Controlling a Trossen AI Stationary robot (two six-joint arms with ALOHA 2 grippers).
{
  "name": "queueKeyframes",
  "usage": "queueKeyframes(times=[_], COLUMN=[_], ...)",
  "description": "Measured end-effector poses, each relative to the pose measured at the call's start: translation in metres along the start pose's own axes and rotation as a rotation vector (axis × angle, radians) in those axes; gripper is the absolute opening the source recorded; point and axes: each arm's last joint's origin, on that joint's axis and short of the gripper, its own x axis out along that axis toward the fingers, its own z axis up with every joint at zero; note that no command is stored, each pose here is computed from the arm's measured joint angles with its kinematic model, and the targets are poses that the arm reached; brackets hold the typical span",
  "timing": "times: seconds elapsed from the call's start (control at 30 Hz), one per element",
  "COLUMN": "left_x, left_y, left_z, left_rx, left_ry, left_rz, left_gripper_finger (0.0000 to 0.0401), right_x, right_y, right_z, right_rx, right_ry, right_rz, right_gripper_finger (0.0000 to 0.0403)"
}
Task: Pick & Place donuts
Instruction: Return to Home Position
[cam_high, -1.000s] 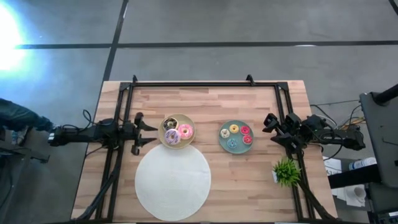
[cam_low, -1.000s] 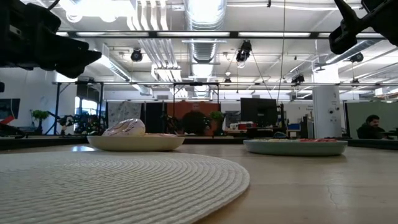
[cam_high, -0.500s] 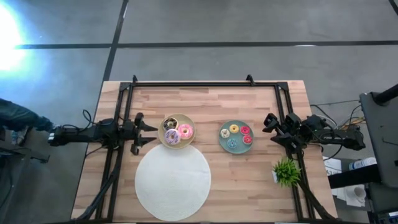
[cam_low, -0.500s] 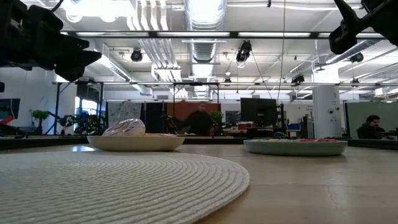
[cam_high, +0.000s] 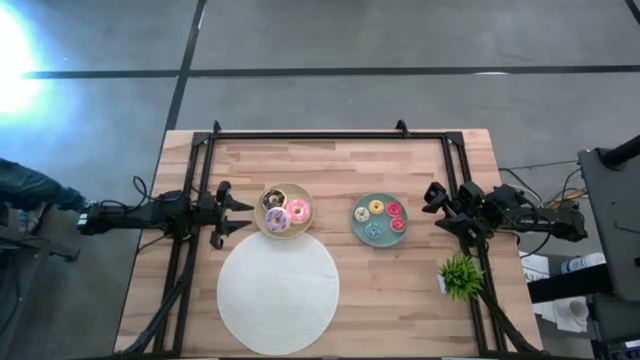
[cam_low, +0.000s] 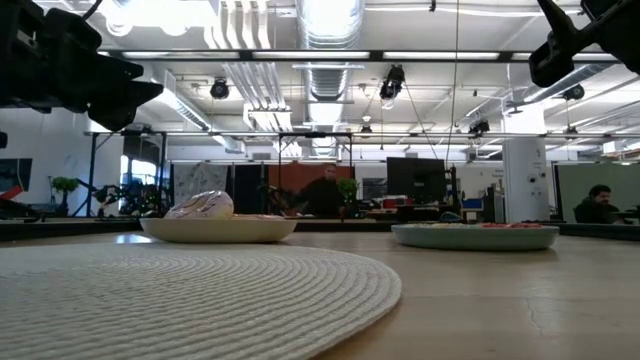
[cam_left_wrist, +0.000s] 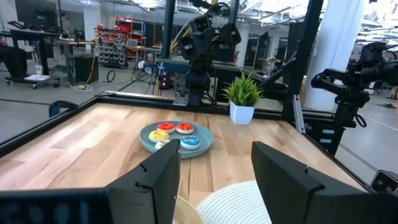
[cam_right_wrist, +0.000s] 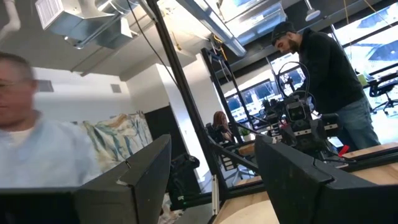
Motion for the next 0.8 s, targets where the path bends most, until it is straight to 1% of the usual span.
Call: queueKeyframes(times=[0.43,0.5,0.63,0.67,0.73,0.8], left_x=[0.000,0.000,0.000,0.000,0.000,0.000], left_y=[0.000,0.000,0.000,0.000,0.000,0.000], left_z=[0.000,0.000,0.000,0.000,0.000,0.000], left_rx=[0.000,0.000,0.000,0.000,0.000,0.000], left_ry=[-0.002,-0.002,-0.002,-0.002,-0.003,-0.003], left_rz=[-0.001,-0.001,-0.001,-0.001,-0.001,-0.001], left_gripper_finger=[0.0172,0.0172,0.0172,0.0172,0.0172,0.0172], right_x=[0.000,0.000,0.000,0.001,0.001,0.001], right_y=[0.000,0.000,-0.003,-0.004,-0.007,-0.009], right_z=[0.000,-0.001,-0.005,-0.006,-0.010,-0.014], right_rx=[-0.004,-0.067,-0.307,-0.350,-0.393,-0.384], right_ry=[0.000,0.007,0.053,0.070,0.108,0.152], right_rz=[0.000,-0.002,-0.019,-0.025,-0.038,-0.055], right_gripper_finger=[0.0224,0.0224,0.0224,0.0224,0.0224,0.0224])
